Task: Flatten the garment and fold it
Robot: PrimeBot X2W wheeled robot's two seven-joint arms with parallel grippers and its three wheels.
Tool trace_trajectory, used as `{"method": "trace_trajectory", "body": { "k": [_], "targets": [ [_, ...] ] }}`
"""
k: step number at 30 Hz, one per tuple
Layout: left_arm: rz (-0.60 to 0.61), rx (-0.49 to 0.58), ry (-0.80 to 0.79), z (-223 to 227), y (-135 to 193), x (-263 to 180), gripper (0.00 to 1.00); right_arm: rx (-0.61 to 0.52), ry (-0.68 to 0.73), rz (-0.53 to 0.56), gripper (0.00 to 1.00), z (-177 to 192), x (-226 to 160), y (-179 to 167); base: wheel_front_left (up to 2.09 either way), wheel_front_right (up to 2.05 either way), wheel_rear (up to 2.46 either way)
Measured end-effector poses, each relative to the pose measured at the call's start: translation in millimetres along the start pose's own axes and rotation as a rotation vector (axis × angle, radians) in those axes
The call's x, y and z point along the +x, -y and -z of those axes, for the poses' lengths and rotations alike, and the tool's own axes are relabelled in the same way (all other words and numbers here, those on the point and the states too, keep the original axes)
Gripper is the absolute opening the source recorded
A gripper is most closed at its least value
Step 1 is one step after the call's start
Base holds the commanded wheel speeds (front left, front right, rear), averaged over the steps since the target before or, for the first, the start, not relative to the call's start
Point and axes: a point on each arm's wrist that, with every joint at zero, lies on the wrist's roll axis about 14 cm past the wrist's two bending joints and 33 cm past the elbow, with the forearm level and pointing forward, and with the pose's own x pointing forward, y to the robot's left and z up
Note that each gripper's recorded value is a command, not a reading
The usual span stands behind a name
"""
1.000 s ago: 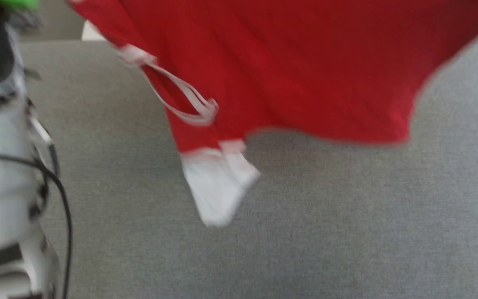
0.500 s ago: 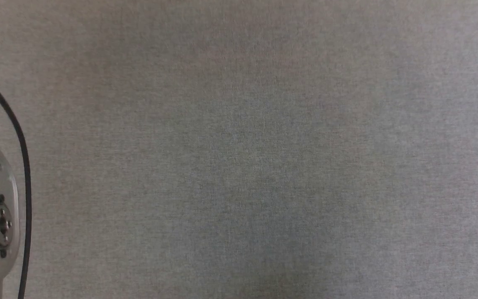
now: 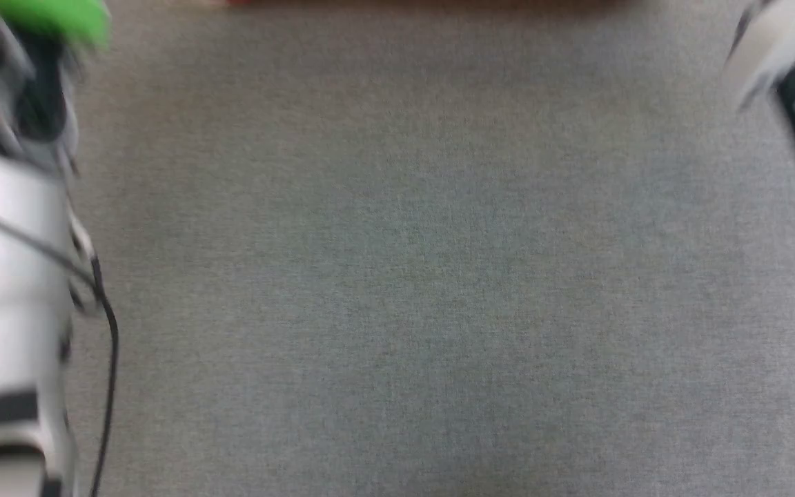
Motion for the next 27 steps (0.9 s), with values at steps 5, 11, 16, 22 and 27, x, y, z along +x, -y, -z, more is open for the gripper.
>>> {"method": "trace_trajectory", "body": {
  "k": [5, 11, 16, 22, 27],
  "targets": [
    [-0.059, -0.001, -0.262, 69.7, -22.5, -81.5, 0.00, 0.076, -0.122, -0.042, 0.00, 51.4, -48.5, -21.0, 0.00, 0.00, 0.00],
    [-0.116, -0.086, -0.531, 124.2, -20.8, -188.1, 0.00, 0.126, -0.225, -0.055, 0.00, 87.1, -107.1, -34.4, 0.00, 0.00, 0.00],
    [-0.163, -0.153, -0.717, 148.4, -9.3, -263.7, 0.00, 0.140, -0.283, -0.049, 0.00, 103.8, -146.0, -40.0, 0.00, 0.00, 0.00],
    [-0.252, -0.227, -0.868, 161.5, -2.1, -334.5, 0.00, 0.148, -0.354, -0.037, 0.00, 117.7, -181.7, -42.6, 0.00, 0.00, 0.00],
    [-0.303, -0.273, -0.947, 165.1, 7.5, -373.9, 0.00, 0.154, -0.479, -0.029, 0.00, 142.0, -214.7, -43.2, 0.00, 0.00, 0.00]
  ]
}}
